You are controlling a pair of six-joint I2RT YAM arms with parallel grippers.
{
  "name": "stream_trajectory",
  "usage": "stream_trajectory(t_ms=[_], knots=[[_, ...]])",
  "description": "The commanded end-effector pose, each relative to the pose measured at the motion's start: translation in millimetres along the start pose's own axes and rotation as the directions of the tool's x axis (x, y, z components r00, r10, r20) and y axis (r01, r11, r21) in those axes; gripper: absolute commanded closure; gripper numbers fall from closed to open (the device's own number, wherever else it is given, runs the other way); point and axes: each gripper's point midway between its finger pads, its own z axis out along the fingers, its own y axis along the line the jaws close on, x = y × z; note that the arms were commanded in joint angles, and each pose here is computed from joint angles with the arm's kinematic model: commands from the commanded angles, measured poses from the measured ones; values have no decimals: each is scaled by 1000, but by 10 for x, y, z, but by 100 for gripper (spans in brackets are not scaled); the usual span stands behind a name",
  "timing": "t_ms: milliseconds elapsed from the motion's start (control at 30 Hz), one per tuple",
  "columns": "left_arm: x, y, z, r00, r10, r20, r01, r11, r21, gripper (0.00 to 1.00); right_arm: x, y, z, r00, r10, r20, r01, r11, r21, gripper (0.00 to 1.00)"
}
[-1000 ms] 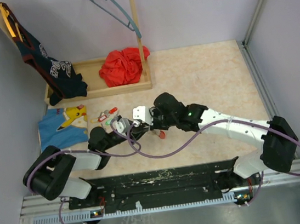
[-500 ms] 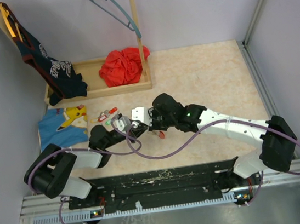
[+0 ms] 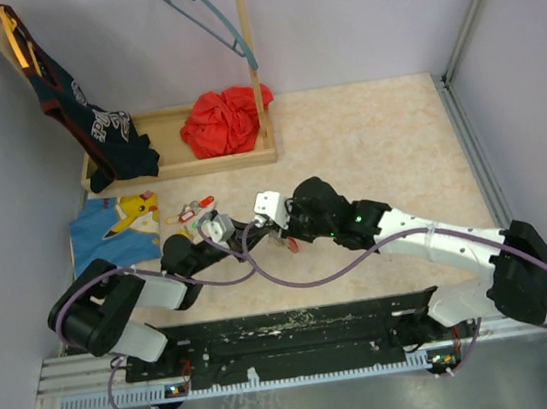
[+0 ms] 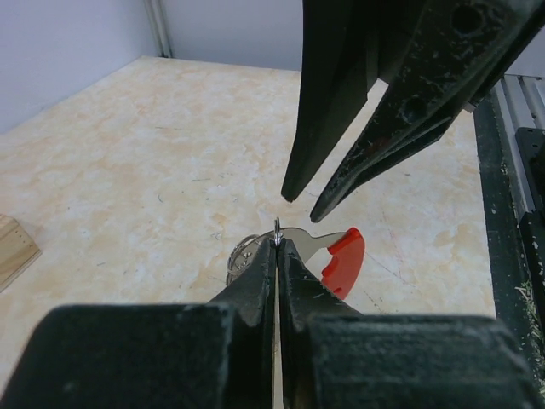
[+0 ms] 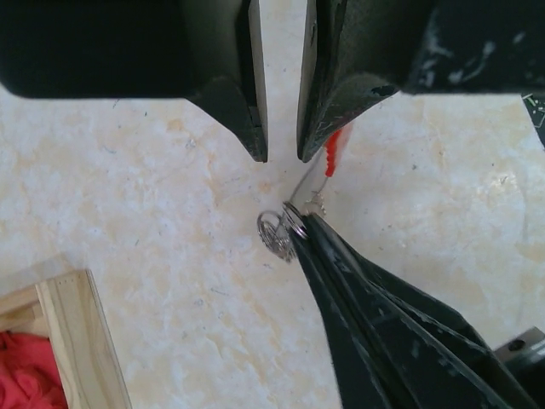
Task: Put the keys on the keyring
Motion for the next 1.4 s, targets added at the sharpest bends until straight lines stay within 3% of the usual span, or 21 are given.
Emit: stream_trajectory(t_ms=[0,167,567,967,1200,1367], knots=[[-127,12,-12,998,15,69,-14,1000,-14,100,-127,-273,-156,985,118,128,-132,985,110,79],[-128,4,-11,997,17,76,-16,1000,-10,100,11,-309,-104,978,151,145,-169,977,127,78],[-212,-28,0,992,-2,126,1,1000,5,100,-228,31,64,935,204,291,-191,979,-72,72],[-269,-117,-37,987,4,160,-12,999,47,100,-254,-26,-47,901,171,400,-142,985,-101,76],[-398,-102,-28,981,22,193,-30,999,41,100,-320,69,-45,891,166,423,-106,981,-161,76],[-467,-79,-41,977,42,210,-48,999,22,100,-244,-34,-44,903,164,397,-136,986,-98,76]])
